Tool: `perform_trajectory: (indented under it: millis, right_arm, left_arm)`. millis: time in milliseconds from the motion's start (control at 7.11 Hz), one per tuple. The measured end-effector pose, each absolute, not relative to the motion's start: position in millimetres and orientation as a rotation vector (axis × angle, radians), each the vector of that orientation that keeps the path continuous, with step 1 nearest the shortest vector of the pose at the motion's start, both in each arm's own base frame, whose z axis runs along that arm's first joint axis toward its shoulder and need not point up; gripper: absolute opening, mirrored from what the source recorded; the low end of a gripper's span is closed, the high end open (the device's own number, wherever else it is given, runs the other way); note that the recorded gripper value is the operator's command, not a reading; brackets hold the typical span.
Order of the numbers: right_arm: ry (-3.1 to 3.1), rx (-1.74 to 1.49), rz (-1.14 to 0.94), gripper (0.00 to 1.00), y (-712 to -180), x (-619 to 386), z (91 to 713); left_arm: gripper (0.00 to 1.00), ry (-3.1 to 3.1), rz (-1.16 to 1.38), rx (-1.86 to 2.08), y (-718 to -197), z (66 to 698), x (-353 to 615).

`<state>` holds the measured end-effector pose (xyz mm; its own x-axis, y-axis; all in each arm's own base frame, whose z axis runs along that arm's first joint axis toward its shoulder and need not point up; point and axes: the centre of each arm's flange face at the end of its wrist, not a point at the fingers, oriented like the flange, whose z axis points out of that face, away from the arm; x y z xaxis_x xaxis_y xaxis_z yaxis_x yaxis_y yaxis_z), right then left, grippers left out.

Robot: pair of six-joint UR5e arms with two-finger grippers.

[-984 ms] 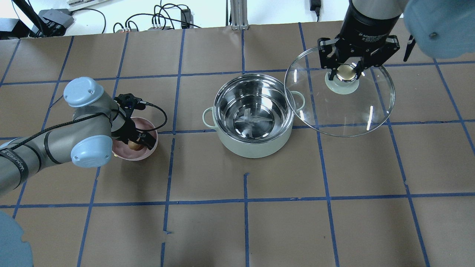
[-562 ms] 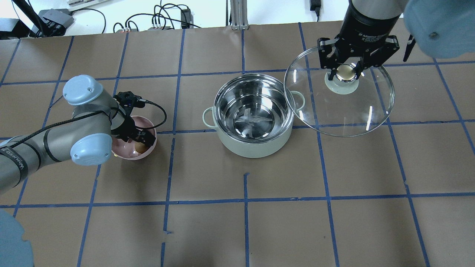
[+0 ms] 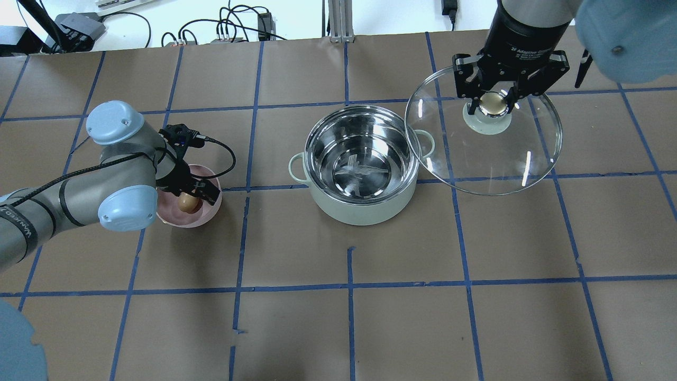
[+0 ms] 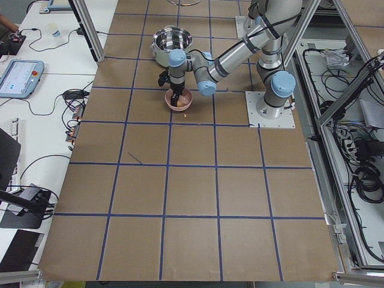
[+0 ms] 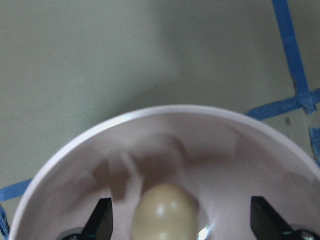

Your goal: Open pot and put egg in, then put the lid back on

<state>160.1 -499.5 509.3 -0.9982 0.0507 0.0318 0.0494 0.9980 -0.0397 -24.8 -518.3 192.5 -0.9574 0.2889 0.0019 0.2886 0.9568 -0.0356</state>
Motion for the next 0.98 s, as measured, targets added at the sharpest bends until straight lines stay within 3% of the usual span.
perform_trajectory:
  millis: [984]
  right_arm:
    - [-3.108,-0.078,0.061,0.06,-499.8,160.0,509.2]
  left_arm:
    - [0.96,-3.099,0.042,-0.456,-516.6,189.6,-24.7]
